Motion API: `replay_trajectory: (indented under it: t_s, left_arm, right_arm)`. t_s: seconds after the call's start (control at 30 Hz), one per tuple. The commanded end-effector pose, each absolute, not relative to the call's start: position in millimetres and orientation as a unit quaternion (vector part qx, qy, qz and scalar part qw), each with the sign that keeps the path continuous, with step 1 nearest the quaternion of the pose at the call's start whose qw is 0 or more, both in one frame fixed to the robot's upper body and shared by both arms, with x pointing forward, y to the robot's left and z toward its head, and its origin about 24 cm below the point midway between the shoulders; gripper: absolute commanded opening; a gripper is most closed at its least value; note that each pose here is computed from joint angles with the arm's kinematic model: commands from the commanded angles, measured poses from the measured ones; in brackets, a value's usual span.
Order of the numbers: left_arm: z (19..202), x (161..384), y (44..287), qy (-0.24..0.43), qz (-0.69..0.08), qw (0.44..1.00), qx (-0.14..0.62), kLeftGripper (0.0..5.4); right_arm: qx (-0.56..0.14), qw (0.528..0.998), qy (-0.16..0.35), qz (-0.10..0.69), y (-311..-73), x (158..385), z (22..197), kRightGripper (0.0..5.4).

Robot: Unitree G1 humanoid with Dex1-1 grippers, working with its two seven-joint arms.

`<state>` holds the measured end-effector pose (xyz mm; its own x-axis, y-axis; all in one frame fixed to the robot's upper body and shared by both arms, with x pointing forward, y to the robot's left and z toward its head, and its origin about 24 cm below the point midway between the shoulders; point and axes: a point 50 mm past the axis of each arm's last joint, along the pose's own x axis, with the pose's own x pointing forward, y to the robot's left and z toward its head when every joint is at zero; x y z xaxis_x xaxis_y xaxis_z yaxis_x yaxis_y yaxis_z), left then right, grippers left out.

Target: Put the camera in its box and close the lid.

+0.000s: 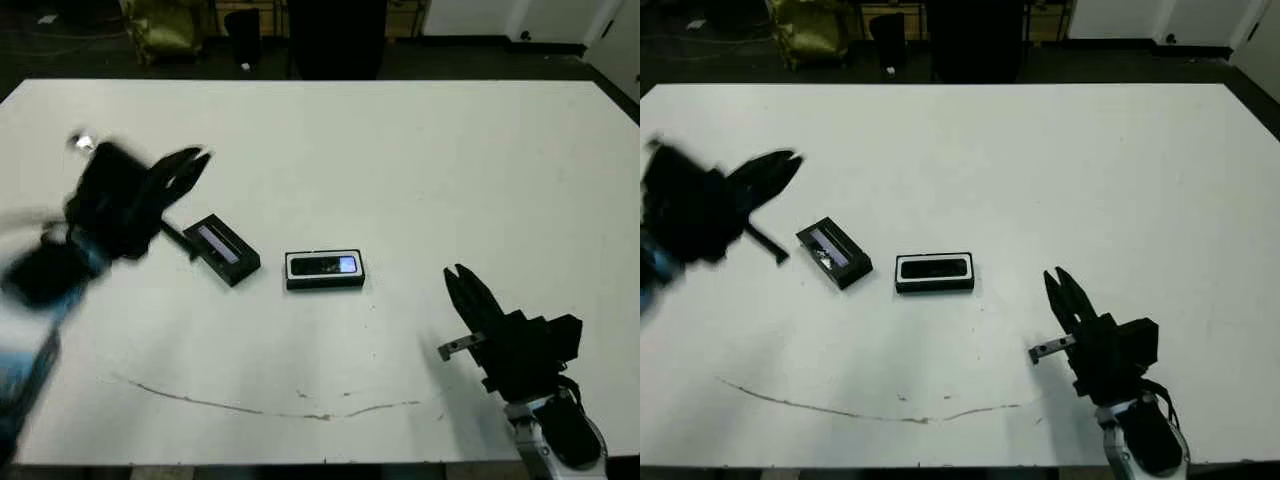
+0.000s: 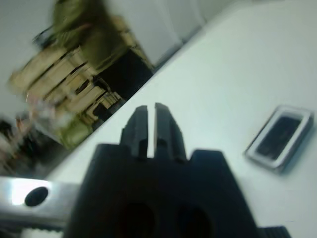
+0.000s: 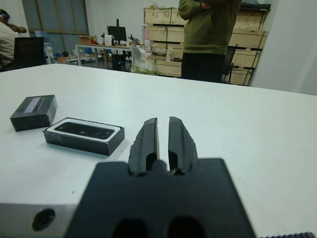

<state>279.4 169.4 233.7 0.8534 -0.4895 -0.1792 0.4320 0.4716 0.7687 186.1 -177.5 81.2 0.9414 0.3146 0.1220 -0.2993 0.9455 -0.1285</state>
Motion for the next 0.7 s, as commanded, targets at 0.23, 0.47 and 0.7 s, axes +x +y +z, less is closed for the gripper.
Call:
replay_trajectory:
  t_s: [0.23, 0.47, 0.7]
  left_arm:
    - [225.5, 339.6, 132.2, 0.103, -0.372, 0.737, 0.555, 0.00]
    - [208.8, 362.8, 113.8, 0.188, -0.453, 0.594, 0.637, 0.00]
    - [191.0, 362.9, 101.6, 0.259, -0.513, 0.489, 0.656, 0.00]
  right_arm:
    - [-0.050, 0.985, -0.064, 0.152, -181.4, 186.2, 82.1, 0.02]
    - [-0.054, 0.986, -0.065, 0.145, -181.4, 186.1, 83.4, 0.02]
    - [-0.045, 0.987, -0.056, 0.144, -181.2, 185.6, 83.8, 0.02]
